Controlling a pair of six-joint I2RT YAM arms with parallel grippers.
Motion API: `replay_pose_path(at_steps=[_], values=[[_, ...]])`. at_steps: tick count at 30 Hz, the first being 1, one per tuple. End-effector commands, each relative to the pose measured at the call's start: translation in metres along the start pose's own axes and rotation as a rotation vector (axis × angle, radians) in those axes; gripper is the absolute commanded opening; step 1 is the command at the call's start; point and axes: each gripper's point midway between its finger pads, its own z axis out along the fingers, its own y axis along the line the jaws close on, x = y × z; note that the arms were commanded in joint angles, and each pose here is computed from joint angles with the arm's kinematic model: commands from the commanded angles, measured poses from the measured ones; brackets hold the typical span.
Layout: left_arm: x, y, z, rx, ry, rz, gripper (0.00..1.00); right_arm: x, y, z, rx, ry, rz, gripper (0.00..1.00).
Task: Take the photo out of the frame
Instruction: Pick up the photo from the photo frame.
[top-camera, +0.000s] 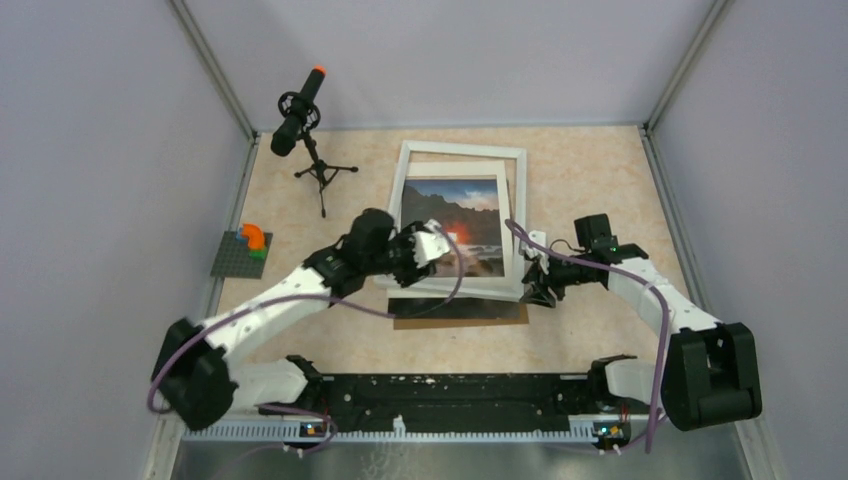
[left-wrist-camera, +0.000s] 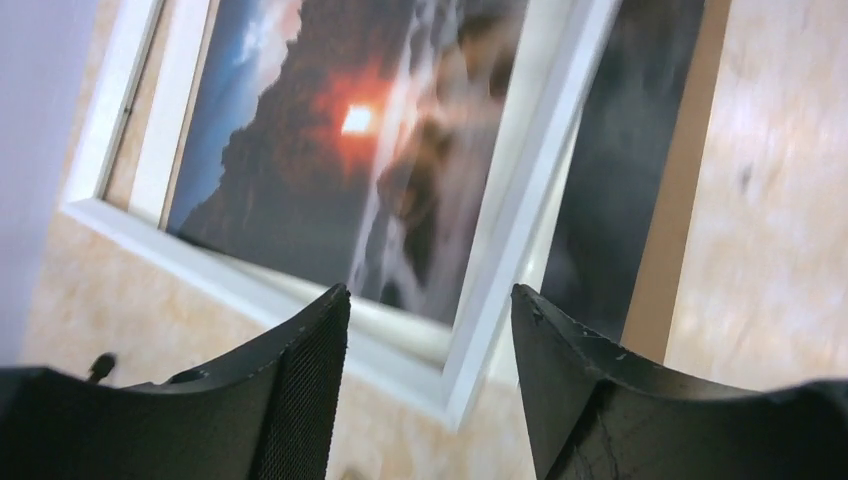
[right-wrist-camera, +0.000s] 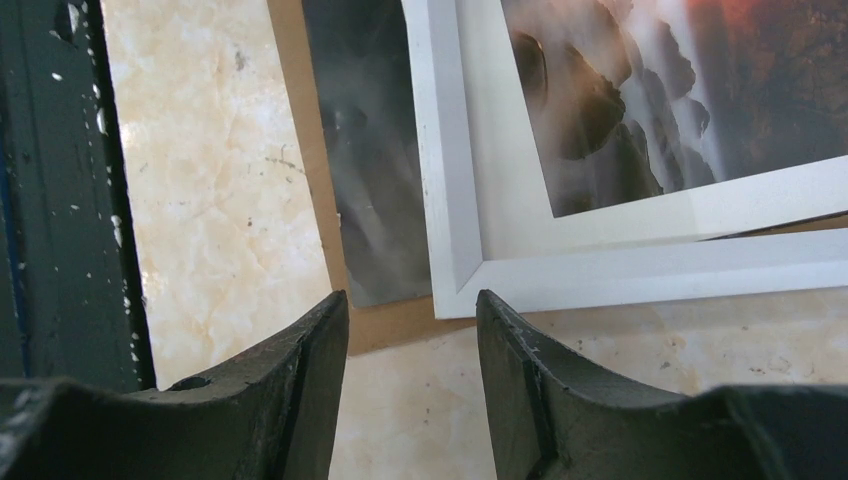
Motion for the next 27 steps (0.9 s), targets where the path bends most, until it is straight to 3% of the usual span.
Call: replay_pose_path(at_steps=[1,10,15,21,27], values=[[0.07,-0.033,-0.04,0.189,0.085,0.2,0.66,-0.02,-0.006,-0.003,-0.002,-0.012,0.039,0.5],[0.127,-0.051,-0.045,0.322,0.124,0.422,0.62,-0.028,0.003,0.024,-0.053,0.056,0.054,0.44],[0.136,-0.065,-0.037,0.36,0.071,0.512,0.63,-0.021,0.011,0.048,-0.05,0.155,0.027,0.35],[0.136,-0.08,-0.03,0.37,-0.015,0.576,0.65,-0.006,0.009,0.075,-0.02,0.255,0.036,0.14],[0.144,-0.082,-0.023,0.319,-0.024,0.621,0.65,0.012,0.01,0.093,0.018,0.353,-0.002,0.04]])
